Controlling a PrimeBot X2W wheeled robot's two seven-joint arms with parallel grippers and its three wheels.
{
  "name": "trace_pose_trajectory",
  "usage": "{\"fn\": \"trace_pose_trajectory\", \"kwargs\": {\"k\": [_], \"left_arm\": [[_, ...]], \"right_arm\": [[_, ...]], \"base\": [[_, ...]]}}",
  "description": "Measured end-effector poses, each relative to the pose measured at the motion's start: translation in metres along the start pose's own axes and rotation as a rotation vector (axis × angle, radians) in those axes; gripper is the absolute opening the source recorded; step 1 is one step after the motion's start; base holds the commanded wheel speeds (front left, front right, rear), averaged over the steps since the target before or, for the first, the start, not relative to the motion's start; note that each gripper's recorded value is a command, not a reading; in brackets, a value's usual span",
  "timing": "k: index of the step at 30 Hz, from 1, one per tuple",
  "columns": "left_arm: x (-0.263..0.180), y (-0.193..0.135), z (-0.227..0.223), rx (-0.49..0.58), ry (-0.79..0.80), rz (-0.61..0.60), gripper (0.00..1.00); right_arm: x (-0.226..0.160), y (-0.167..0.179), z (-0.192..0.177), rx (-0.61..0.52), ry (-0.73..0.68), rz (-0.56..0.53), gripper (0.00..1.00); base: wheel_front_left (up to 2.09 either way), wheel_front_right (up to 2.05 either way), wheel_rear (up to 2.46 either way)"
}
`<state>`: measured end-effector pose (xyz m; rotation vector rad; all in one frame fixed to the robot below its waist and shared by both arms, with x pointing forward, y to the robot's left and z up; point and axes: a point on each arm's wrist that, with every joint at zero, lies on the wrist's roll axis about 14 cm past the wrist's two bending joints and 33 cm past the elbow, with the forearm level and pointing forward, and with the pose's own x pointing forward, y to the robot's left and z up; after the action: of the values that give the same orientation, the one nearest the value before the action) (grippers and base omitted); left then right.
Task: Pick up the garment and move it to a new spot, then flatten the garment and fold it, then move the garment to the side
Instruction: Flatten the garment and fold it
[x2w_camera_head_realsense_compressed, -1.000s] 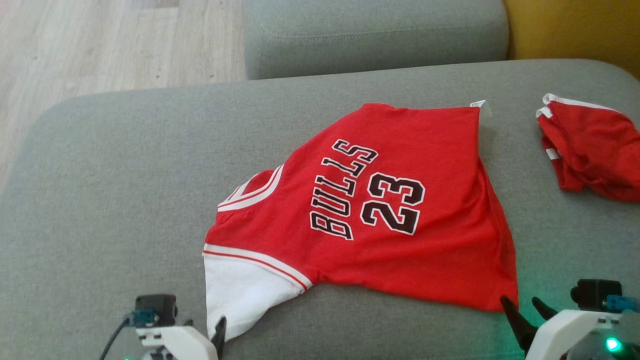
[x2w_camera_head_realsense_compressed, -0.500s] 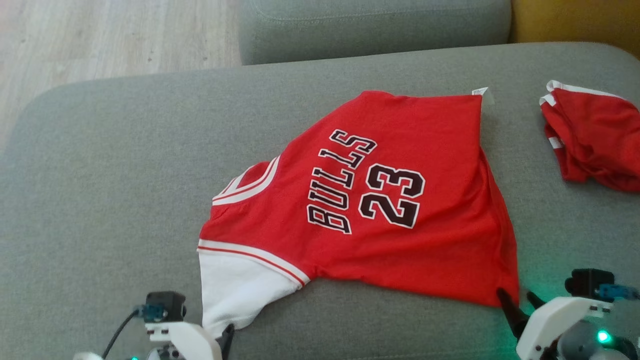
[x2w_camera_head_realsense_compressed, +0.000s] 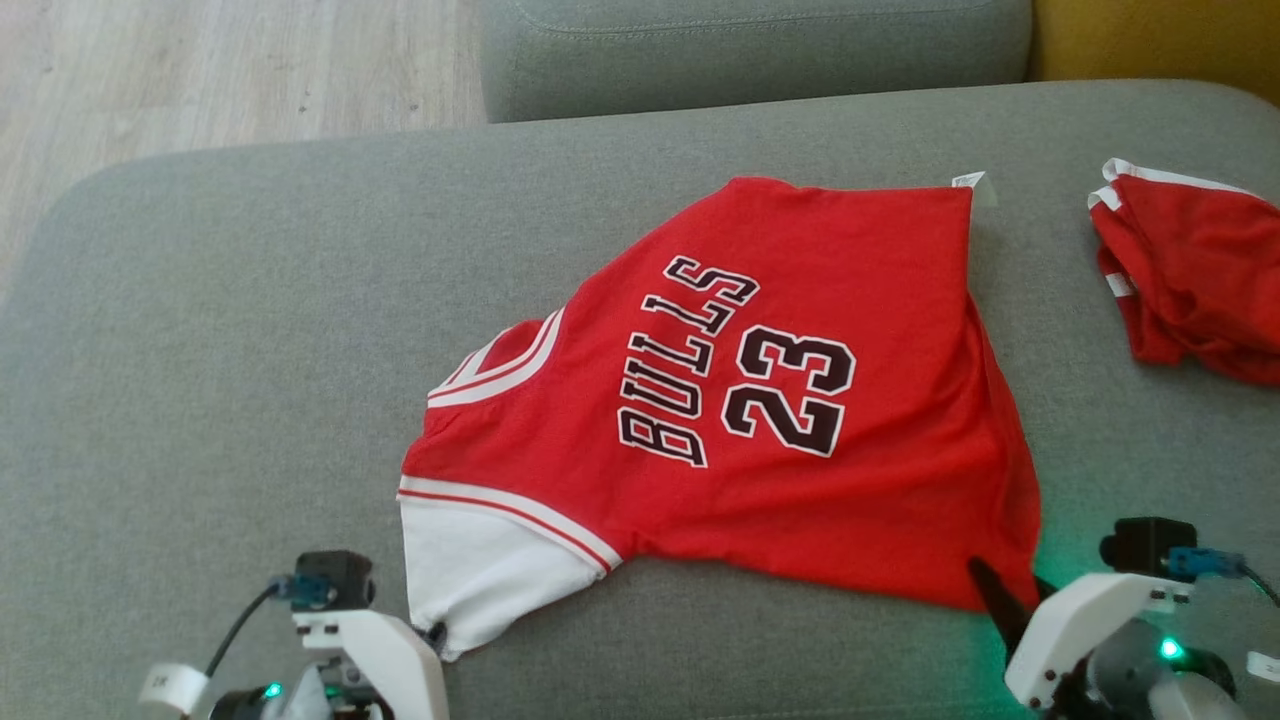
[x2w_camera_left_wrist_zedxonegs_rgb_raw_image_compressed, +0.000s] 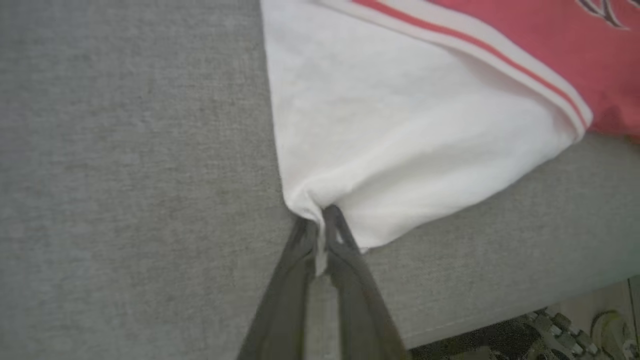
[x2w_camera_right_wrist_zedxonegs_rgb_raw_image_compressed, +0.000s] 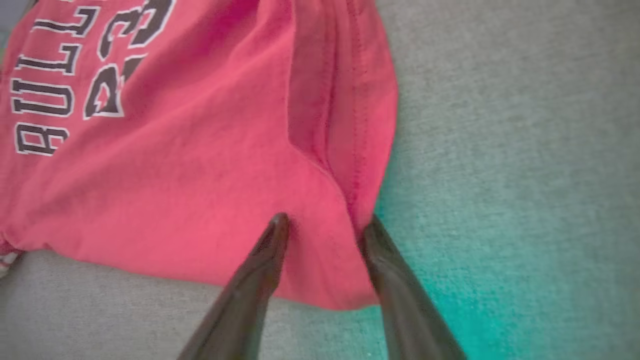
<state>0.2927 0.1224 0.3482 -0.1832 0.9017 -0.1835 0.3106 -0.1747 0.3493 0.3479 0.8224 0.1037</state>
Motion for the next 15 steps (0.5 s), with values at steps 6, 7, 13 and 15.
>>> {"fn": "trace_pose_trajectory", "kwargs": {"k": [6,7,13,15], "left_arm": [[-0.002,-0.002,0.004,0.005,-0.026,-0.010,0.00],[-0.003,-0.002,0.005,0.005,-0.033,-0.010,0.00],[-0.013,-0.011,0.024,0.005,-0.110,-0.044,0.00],[-0.017,-0.016,0.040,0.001,-0.167,-0.069,0.00]], "right_arm": [[0.000,0.010,0.009,-0.003,-0.065,0.033,0.00],[0.000,0.010,0.013,-0.005,-0.085,0.035,0.00],[-0.009,0.013,0.042,0.009,-0.218,0.064,0.00],[-0.012,0.017,0.053,0.029,-0.260,0.085,0.00]], "base": [[0.00,0.00,0.00],[0.00,0.00,0.00],[0.00,0.00,0.00],[0.00,0.00,0.00]]}}
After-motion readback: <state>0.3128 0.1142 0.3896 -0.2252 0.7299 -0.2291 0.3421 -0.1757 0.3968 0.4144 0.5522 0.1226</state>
